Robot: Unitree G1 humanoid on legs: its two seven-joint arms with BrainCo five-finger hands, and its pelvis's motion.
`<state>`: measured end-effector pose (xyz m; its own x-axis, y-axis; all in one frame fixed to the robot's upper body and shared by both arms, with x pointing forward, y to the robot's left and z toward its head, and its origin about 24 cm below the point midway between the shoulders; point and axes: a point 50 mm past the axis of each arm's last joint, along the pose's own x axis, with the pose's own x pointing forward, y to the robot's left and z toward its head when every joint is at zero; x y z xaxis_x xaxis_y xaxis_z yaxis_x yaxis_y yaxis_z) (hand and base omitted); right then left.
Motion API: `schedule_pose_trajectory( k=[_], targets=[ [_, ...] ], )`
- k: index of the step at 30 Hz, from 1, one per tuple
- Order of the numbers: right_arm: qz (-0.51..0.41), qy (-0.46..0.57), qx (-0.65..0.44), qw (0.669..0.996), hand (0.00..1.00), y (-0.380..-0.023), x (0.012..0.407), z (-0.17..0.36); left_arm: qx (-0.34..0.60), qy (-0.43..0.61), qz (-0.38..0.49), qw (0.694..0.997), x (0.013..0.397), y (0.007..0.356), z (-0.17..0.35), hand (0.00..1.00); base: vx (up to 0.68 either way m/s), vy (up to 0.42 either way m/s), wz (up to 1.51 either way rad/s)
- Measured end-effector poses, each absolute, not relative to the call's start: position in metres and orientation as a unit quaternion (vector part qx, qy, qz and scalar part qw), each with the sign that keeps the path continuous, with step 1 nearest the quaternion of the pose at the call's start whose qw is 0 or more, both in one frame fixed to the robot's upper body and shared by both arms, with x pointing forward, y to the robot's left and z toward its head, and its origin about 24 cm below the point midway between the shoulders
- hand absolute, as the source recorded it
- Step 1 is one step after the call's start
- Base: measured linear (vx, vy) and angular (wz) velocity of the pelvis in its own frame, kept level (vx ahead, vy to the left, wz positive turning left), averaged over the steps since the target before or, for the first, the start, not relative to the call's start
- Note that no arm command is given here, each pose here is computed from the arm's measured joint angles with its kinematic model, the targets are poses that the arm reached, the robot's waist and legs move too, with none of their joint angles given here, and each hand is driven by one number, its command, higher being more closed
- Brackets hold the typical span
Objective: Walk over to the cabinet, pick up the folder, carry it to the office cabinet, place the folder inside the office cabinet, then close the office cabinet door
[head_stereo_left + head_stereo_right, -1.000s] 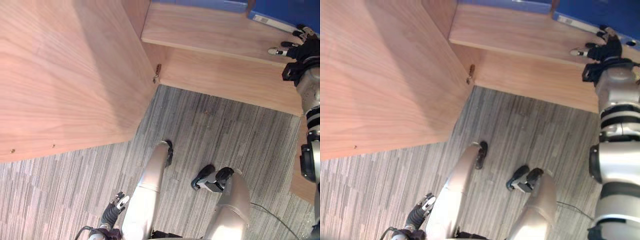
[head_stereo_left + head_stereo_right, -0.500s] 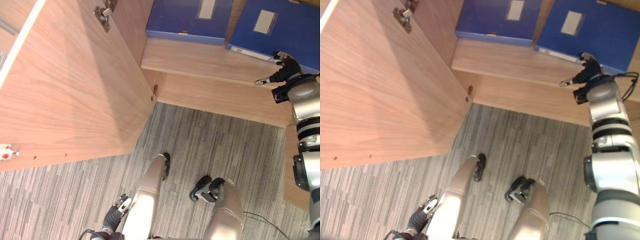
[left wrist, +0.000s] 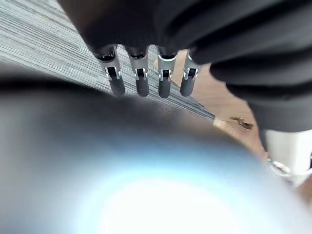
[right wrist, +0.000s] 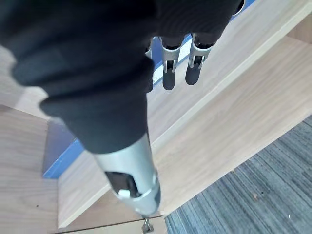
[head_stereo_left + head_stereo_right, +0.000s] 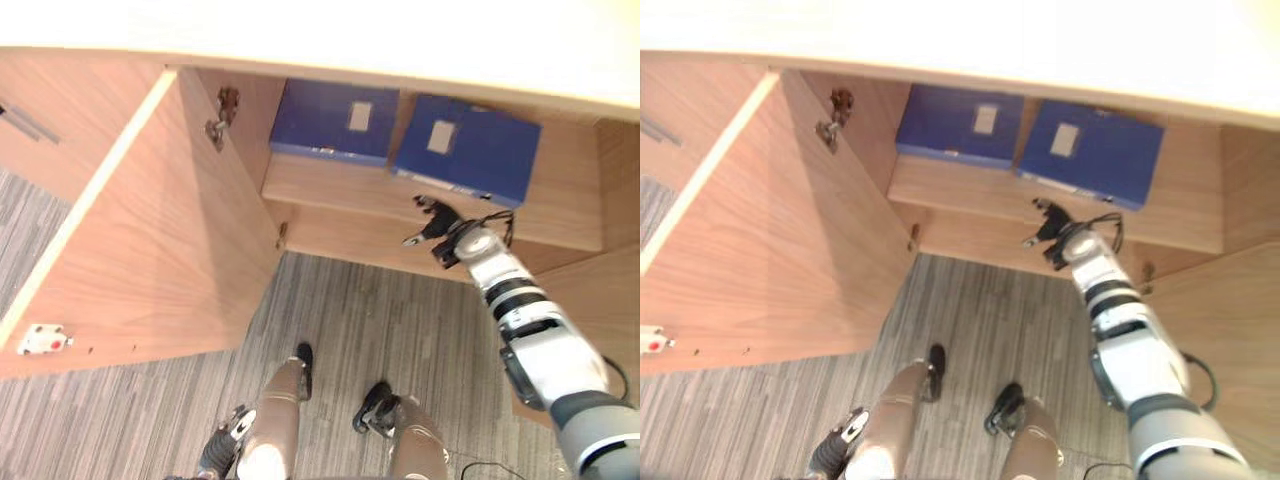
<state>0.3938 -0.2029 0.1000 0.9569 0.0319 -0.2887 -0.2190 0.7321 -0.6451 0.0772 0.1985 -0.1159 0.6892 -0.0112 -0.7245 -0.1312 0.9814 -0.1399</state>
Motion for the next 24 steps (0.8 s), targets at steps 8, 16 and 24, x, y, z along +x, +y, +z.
schedule_pose_trajectory(
  k=[8,16,24],
  targets=[
    [0.125,0.24,-0.241,0.932,0.0,-0.158,0.34,-0.007,-0.036,0.459,0.094,0.883,0.071,0.221,-0.14,0.0,0.1,-0.062,-0.17],
    [0.042,0.37,-0.062,0.926,0.0,-0.159,0.263,-0.088,-0.007,0.482,0.122,0.868,0.078,0.225,-0.149,0.0,0.02,-0.047,-0.12],
    [-0.091,0.484,0.087,0.866,0.0,-0.152,0.162,-0.147,0.006,0.497,0.155,0.853,0.079,0.227,-0.154,0.0,-0.02,0.039,-0.15]
  ],
)
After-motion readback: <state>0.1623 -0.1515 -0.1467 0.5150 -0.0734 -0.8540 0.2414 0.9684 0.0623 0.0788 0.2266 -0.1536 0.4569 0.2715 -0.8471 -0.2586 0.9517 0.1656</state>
